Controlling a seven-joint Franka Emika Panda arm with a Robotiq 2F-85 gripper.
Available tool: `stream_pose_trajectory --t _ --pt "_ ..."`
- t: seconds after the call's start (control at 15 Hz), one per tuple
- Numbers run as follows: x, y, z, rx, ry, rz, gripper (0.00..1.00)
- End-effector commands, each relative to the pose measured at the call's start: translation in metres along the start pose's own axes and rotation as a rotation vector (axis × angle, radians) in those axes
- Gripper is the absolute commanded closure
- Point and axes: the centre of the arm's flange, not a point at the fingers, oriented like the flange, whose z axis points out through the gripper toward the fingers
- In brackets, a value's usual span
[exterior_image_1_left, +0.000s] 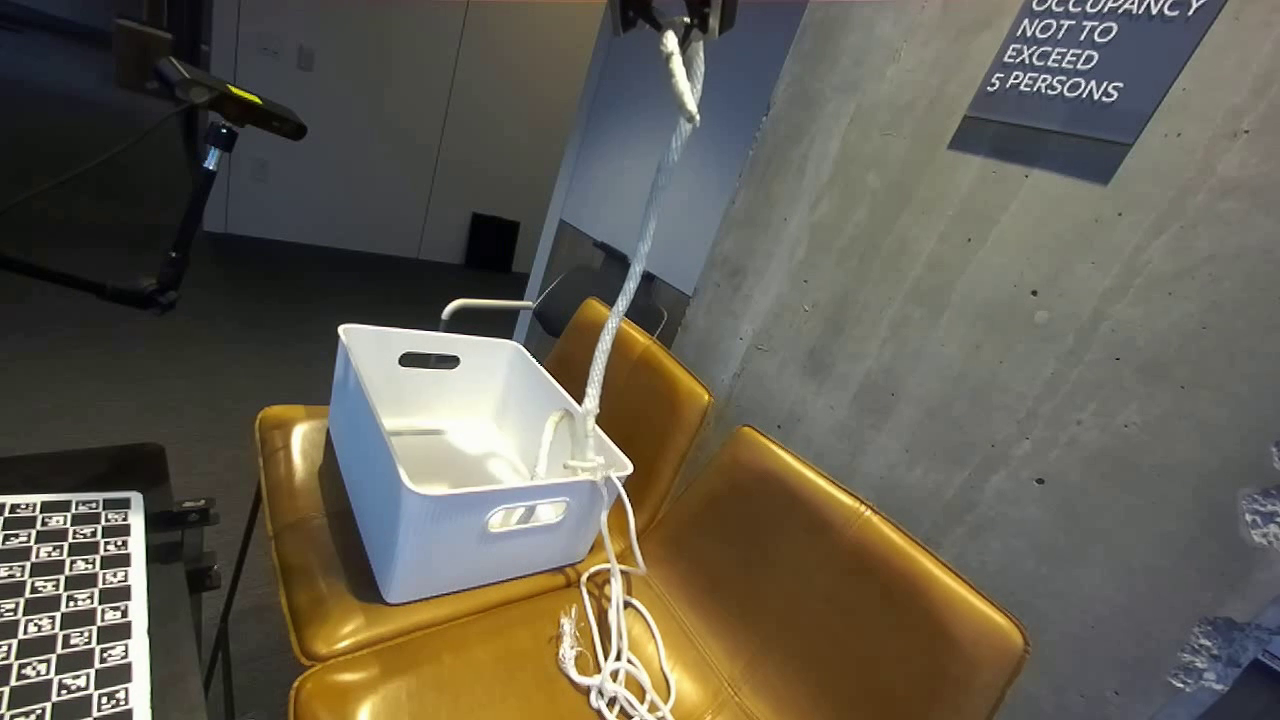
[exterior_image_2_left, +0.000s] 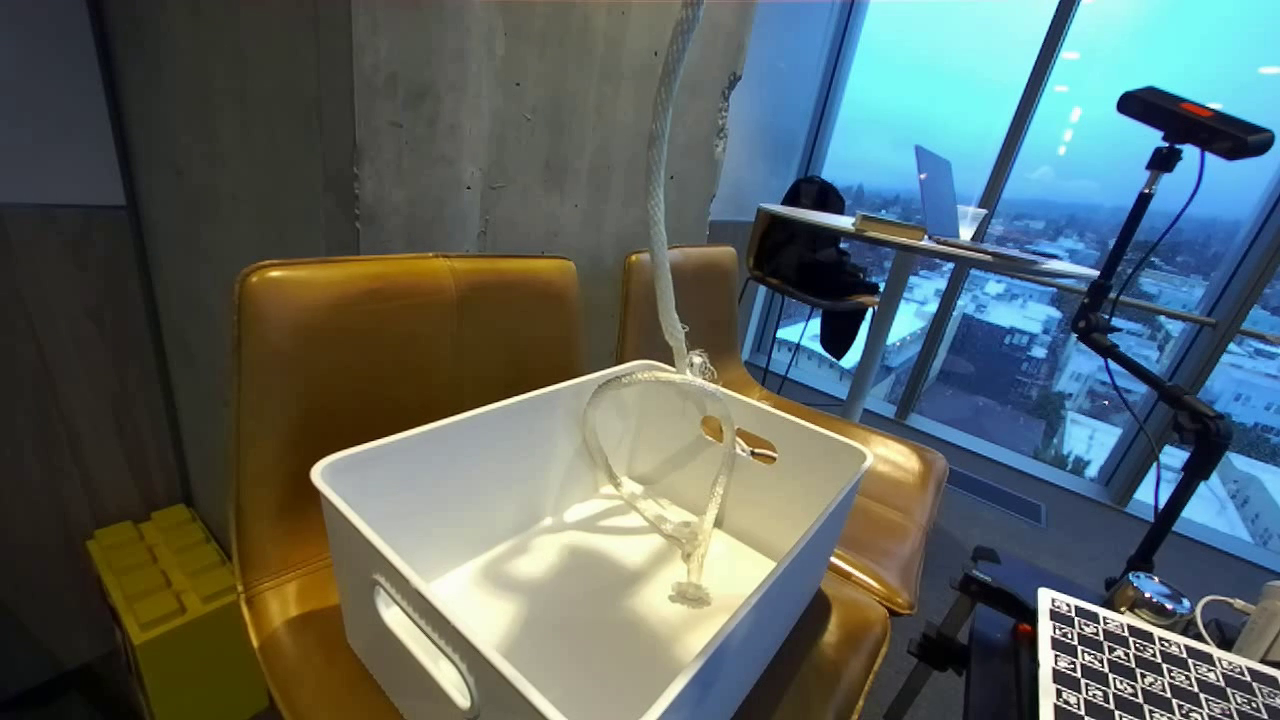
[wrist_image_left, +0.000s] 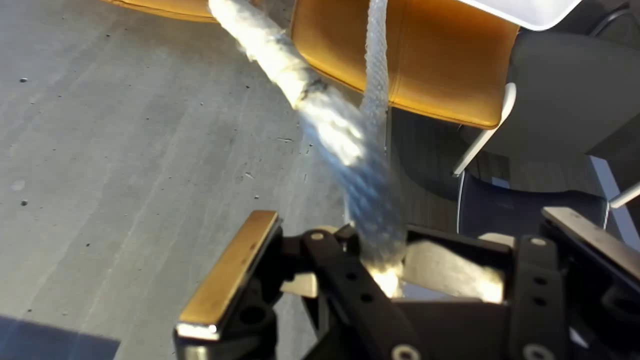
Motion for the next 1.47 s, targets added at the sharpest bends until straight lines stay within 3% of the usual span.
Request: stream_pose_trajectory --t 0.0,0.33,0.67,1.07,1.4 --pt "0.004 0.035 -0.063 -0.011 0.049 0.027 1.0" --pt "-0.009 0.095 -0.119 -0.045 0.11 0.086 1.0" --pt "-0.037 0.116 -0.099 -0.067 0.074 0.093 1.0" --pt "-0.042 0.096 -0.059 -0.041 0.018 0.081 1.0" --pt "-0.015 0.045 -0.033 -0.017 0.005 0.017 1.0"
